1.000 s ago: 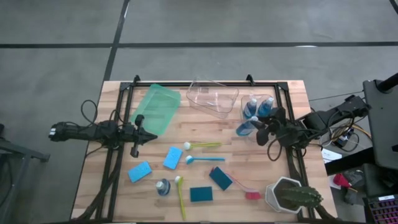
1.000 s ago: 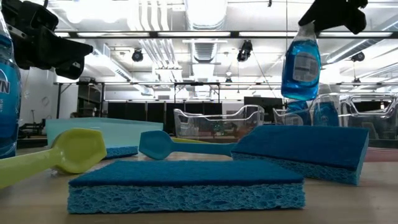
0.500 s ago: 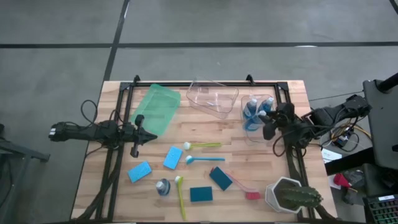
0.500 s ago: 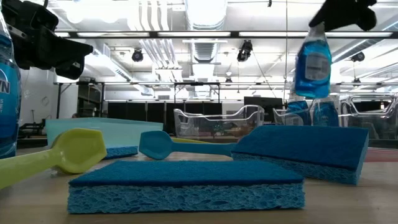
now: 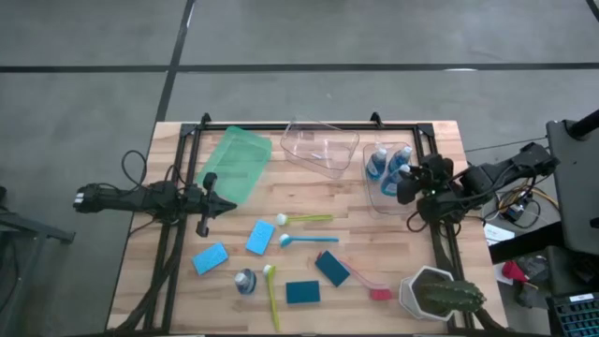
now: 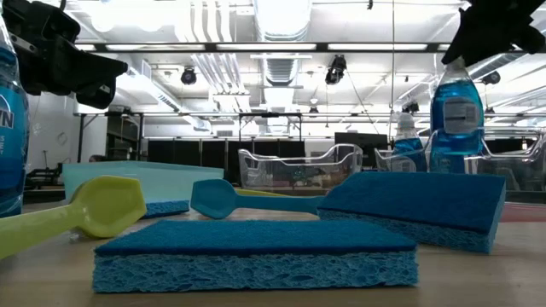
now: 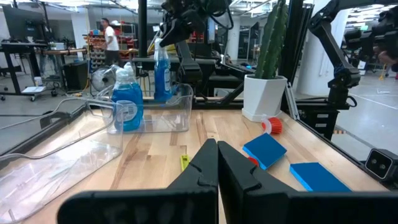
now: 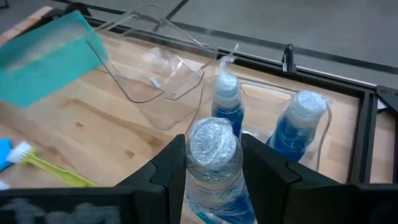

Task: Pick & Place Kitchen Sink Supplies
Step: Put the blue dishwashing liquid bottle into the right transparent bin

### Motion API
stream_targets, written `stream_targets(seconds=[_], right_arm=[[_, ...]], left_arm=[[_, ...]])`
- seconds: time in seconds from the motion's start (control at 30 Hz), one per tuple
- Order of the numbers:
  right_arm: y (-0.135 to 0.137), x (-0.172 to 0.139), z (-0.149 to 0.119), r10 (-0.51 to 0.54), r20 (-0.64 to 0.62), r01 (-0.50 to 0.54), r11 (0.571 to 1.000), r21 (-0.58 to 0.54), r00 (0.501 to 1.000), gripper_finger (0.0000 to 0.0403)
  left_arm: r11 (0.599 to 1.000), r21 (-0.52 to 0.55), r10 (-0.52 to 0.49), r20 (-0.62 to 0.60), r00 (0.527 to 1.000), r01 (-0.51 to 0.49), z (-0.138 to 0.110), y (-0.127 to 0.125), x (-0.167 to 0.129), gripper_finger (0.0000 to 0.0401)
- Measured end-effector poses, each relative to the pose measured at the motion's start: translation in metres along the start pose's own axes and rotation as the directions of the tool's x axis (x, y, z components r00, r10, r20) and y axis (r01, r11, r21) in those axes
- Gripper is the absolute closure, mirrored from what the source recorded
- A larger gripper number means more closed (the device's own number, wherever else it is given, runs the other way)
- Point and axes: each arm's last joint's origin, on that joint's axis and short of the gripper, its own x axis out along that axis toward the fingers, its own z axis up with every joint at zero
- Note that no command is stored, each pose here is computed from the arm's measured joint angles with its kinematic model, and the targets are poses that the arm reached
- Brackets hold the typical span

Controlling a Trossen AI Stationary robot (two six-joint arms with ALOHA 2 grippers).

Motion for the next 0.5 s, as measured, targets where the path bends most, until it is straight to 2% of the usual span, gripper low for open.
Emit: stream_targets(seconds=[0.17,0.5], right_arm=[[0.004,0.006,-0.004,-0.057,-0.002,0.057,0.998,-0.014,0.998,0.0276],[0.011,0.013,-0.011,-0.140,-0.005,0.140,0.990,0.027,0.990,0.0275]], left_arm=[[1.000,0.000,0.000,0.000,1.000,0.000,0.000,0.000,0.000,0.0401],[1.000,0.000,0.000,0.000,1.000,0.000,0.000,0.000,0.000,0.0401]])
